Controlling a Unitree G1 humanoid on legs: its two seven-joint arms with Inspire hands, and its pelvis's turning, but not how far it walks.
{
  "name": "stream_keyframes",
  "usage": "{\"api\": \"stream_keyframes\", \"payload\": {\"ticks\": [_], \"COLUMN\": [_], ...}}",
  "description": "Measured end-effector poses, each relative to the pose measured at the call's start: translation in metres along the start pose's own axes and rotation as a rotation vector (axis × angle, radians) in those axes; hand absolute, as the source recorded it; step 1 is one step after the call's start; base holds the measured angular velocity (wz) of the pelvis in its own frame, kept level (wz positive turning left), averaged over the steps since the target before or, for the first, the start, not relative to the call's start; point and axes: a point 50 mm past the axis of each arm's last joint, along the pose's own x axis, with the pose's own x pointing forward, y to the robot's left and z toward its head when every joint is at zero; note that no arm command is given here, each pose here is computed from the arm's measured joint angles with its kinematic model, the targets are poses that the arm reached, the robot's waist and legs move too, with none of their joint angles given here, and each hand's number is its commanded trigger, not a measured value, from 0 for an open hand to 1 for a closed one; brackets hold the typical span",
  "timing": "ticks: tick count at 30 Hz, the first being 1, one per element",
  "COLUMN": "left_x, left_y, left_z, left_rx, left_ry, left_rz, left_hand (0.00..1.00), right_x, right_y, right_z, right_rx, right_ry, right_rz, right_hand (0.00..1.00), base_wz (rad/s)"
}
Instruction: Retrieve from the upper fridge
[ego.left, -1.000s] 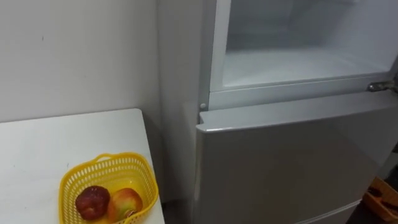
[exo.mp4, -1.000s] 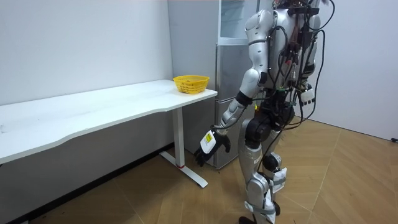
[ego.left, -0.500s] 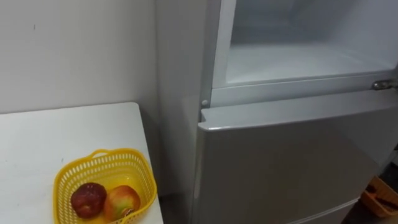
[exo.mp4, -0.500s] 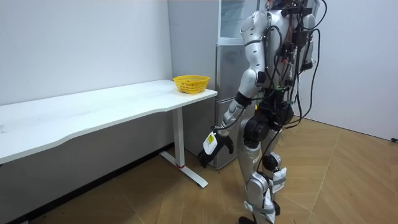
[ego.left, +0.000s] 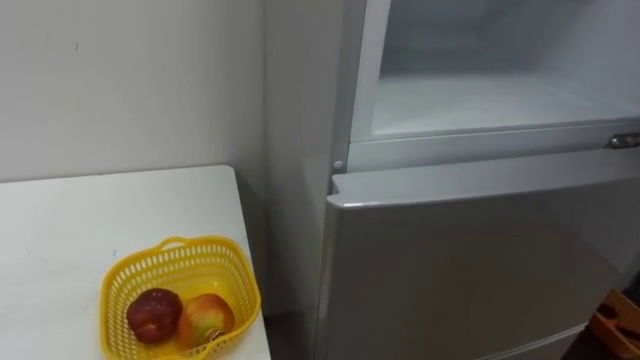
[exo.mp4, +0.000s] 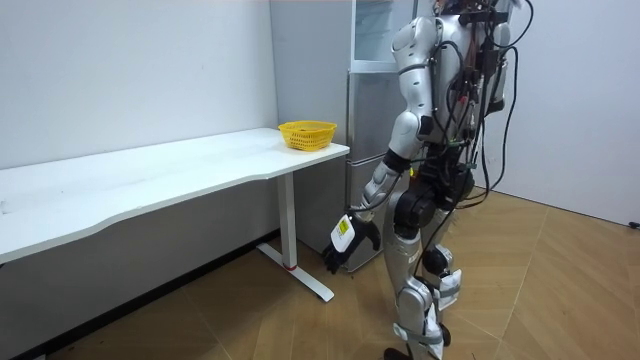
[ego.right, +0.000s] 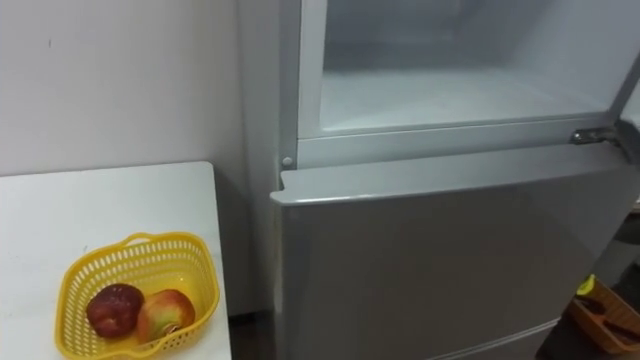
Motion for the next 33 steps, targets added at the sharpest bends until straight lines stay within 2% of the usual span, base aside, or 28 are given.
{"api": "stream_keyframes", "payload": {"ticks": [5, 18, 25, 33], "left_x": [0.003, 0.002, 0.002, 0.003], "left_y": [-0.008, -0.011, -0.013, -0.007], "left_z": [0.001, -0.007, -0.007, -0.005], "left_rx": [0.024, 0.031, 0.054, 0.106], "left_ry": [0.004, 0.031, 0.027, 0.003], "left_rz": [-0.022, -0.047, -0.085, -0.083], "left_hand": [0.00, 0.00, 0.00, 0.00], "right_x": [-0.008, -0.021, -0.035, -0.058], "right_y": [0.007, 0.019, 0.041, 0.062], "right_z": [0.000, 0.001, -0.001, -0.011], "right_rx": [-0.005, -0.114, -0.143, -0.300], "right_ry": [-0.003, -0.135, -0.142, -0.219], "right_rz": [0.021, 0.099, 0.348, 0.673], "right_hand": [0.00, 0.00, 0.00, 0.00], "base_wz": [-0.04, 0.01, -0.02, -0.04]}}
